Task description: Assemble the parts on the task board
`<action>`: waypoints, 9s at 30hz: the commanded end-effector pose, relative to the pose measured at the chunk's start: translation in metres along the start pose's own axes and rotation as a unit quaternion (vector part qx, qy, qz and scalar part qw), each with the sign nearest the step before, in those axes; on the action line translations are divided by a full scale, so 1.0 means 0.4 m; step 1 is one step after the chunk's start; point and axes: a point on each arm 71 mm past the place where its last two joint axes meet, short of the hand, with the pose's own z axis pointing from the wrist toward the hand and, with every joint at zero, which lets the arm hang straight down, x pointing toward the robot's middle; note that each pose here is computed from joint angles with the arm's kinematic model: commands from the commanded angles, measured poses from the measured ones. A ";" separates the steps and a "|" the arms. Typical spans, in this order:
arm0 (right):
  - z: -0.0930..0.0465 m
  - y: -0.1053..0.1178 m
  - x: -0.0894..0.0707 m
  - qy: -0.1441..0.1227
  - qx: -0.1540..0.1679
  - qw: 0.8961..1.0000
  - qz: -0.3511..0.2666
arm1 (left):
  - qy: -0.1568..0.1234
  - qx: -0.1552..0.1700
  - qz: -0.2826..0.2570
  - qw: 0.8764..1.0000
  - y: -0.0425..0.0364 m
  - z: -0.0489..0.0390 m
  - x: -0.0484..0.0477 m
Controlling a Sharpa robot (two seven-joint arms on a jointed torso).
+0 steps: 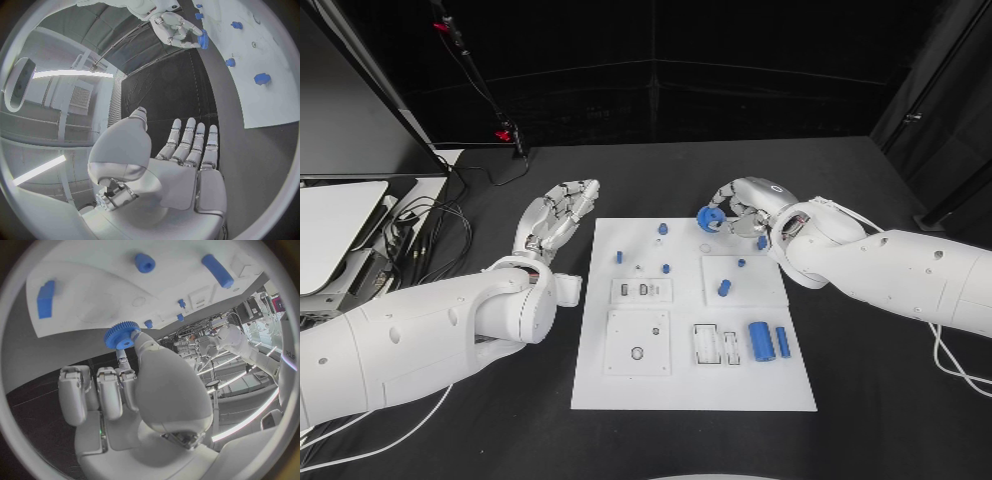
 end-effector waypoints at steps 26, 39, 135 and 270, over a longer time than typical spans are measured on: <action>0.090 0.203 0.081 0.066 -0.085 0.994 0.027 | 0.002 0.143 0.002 0.990 -0.054 -0.007 0.001; 0.096 0.210 0.100 0.093 -0.076 0.993 0.012 | 0.003 0.143 0.001 0.990 -0.054 -0.007 0.003; -0.208 -0.222 -0.069 -0.010 0.071 0.990 0.118 | 0.003 0.135 0.001 0.991 -0.040 -0.003 -0.006; -0.182 -0.227 0.017 0.031 0.101 0.993 0.057 | -0.001 0.127 0.005 0.992 -0.036 -0.005 -0.019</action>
